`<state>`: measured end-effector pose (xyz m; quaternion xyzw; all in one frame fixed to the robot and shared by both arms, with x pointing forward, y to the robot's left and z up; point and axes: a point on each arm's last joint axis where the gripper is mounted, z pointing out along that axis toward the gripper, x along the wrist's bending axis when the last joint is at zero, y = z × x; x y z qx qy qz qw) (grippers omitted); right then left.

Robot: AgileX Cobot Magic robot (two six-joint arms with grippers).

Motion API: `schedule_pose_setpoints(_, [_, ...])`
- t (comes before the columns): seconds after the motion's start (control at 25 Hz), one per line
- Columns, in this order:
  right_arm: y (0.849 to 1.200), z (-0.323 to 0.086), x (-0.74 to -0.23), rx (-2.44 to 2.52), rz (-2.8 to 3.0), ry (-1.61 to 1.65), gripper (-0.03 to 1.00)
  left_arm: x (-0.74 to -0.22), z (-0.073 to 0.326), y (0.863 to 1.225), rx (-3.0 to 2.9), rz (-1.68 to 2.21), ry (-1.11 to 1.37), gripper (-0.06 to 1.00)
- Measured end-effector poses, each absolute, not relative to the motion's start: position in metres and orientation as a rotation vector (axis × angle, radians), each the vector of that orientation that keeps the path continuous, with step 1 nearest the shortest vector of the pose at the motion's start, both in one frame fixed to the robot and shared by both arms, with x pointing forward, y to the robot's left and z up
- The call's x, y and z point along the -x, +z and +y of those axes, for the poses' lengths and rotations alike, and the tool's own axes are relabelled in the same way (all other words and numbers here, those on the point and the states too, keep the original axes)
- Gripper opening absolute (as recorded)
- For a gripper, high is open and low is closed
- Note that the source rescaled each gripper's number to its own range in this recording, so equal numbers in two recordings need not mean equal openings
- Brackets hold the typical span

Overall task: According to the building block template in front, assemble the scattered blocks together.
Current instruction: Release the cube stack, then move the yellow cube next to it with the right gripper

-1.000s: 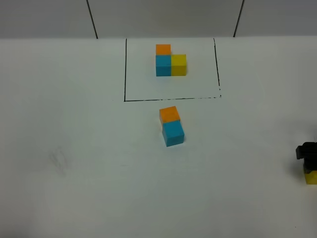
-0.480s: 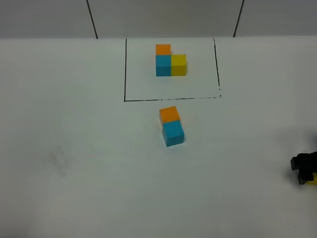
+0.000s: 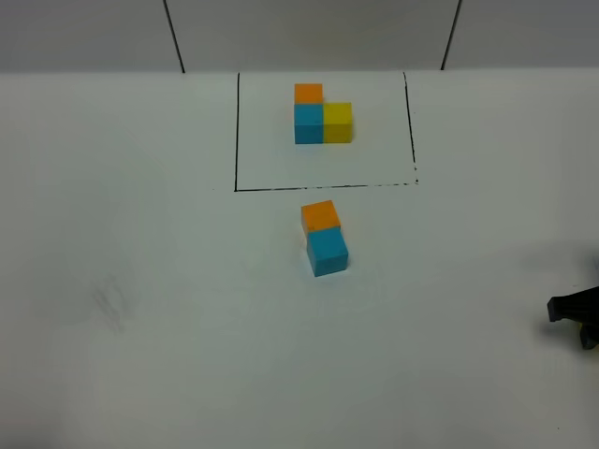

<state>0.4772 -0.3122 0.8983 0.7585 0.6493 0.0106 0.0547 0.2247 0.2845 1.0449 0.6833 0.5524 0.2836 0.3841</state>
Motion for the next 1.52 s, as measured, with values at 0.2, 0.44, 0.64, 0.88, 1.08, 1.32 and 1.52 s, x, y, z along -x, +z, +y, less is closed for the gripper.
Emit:
schedule_pose_setpoints(0.2, [0.902,-0.314,-0.481,-2.229,2.039,0.010,0.01,-0.225,0.285,1.045,-1.741,1.408,0.723,0.65])
schedule_pose_setpoints(0.44, [0.925,-0.295,-0.498,-1.637,2.555,-0.137,0.01,-0.225,0.285,1.045,-1.742,1.407,0.723,0.65])
schedule_pose_setpoints(0.64, [0.960,-0.256,-0.527,-1.017,2.797,-0.132,0.01,-0.225,0.285,1.045,-1.742,1.407,0.723,0.65])
schedule_pose_setpoints(0.88, [0.966,-0.198,-0.547,-0.412,2.956,-0.186,0.01,-0.225,0.285,1.045,-1.742,1.407,0.723,0.65])
schedule_pose_setpoints(1.08, [0.954,-0.152,-0.560,-0.109,2.985,-0.190,0.01,-0.225,0.285,1.045,-1.742,1.407,0.723,0.65])
schedule_pose_setpoints(1.32, [0.942,-0.120,-0.574,0.052,2.990,-0.199,0.01,-0.225,0.285,1.045,-1.742,1.407,0.723,0.65])
schedule_pose_setpoints(1.52, [0.931,-0.107,-0.581,0.112,2.989,-0.185,0.01,-0.225,0.285,1.045,-1.742,1.407,0.723,0.65])
